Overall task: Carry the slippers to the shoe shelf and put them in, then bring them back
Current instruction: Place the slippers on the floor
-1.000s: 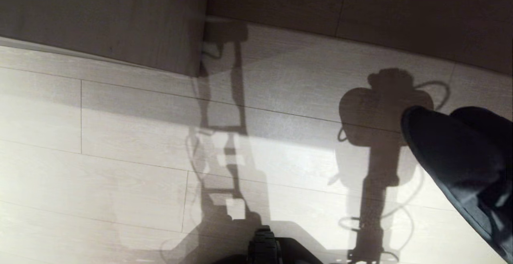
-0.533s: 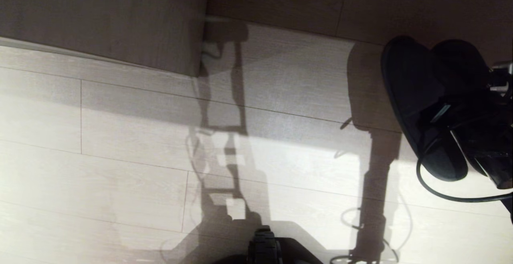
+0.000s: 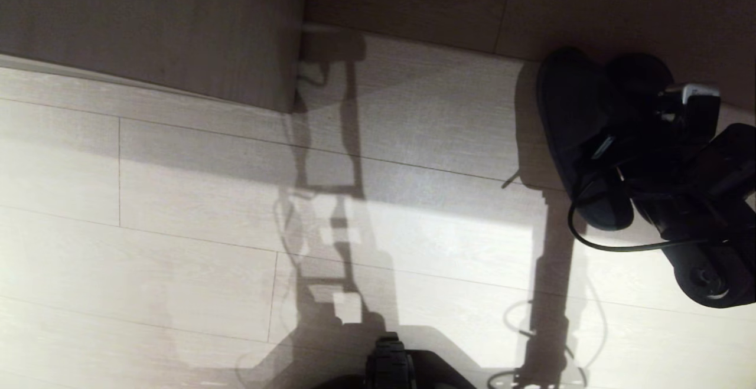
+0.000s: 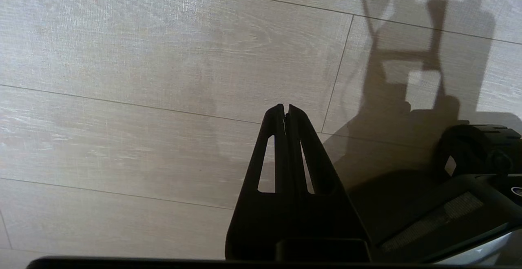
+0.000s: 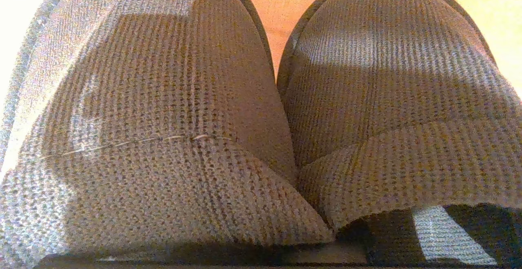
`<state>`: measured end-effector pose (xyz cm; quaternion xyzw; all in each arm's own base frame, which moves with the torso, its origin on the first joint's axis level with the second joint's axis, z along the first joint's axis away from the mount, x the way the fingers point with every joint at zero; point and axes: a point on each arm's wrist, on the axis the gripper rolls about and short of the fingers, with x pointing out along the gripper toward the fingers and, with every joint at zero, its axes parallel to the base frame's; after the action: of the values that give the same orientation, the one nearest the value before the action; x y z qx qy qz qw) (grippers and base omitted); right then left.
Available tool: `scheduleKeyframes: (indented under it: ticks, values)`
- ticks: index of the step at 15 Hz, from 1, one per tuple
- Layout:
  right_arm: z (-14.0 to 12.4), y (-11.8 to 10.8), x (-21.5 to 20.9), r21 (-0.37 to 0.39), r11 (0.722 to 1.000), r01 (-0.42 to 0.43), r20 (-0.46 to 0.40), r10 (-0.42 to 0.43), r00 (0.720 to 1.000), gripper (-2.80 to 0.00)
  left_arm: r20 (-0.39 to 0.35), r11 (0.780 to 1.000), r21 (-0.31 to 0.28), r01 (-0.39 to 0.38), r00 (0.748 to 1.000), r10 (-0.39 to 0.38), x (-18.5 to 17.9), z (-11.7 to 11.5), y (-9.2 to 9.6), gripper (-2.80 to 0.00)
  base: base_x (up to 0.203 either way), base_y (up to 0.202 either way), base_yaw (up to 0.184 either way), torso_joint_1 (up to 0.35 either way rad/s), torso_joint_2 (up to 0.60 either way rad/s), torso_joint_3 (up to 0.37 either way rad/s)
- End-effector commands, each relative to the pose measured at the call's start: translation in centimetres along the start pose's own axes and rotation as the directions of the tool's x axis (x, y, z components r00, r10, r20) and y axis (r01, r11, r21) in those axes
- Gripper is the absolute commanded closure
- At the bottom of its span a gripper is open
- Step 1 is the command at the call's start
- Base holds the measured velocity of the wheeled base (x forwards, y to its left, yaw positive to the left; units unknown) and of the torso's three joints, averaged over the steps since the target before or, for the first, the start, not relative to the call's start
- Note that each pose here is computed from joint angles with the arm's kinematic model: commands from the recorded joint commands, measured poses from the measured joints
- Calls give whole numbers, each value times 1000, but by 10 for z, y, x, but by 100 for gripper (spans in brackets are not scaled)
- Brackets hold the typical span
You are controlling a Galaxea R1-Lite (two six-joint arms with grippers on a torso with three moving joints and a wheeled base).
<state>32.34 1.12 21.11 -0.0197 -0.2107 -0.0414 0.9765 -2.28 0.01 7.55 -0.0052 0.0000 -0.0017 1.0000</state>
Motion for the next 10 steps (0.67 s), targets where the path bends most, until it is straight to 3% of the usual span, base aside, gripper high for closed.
scheduleKeyframes:
  ticks: [1, 3, 4, 7, 10]
  values:
    - [-13, 2, 5, -1, 1000, -1, -19, 1, 1000, 0, -2, 1000, 0, 0, 1000, 0, 0, 0, 0, 0, 0, 0, 0, 0, 0, 0]
    - [-25, 3, 9, -1, 1000, -3, -43, 3, 999, 0, -1, 1000, 0, -1, 1000, 1, 0, 0, 0, 0, 0, 0, 0, 0, 0, 0]
    - [-28, 3, 9, 0, 1000, -5, -48, 5, 999, -280, -2, 1000, 0, -1, 1000, 0, 0, 0, 0, 0, 0, 0, 0, 0, 0, 0]
    - [-49, 5, 9, -8, 1000, -9, -107, 8, 994, -280, -2, 1000, -2, -2, 1000, 2, 0, 0, 0, 0, 0, 0, 0, 0, 0, 0]
    - [-51, 5, 7, -11, 1000, -11, -118, 9, 993, -280, -2, 1000, -2, -2, 1000, 2, 0, 0, 0, 0, 0, 0, 0, 0, 0, 0]
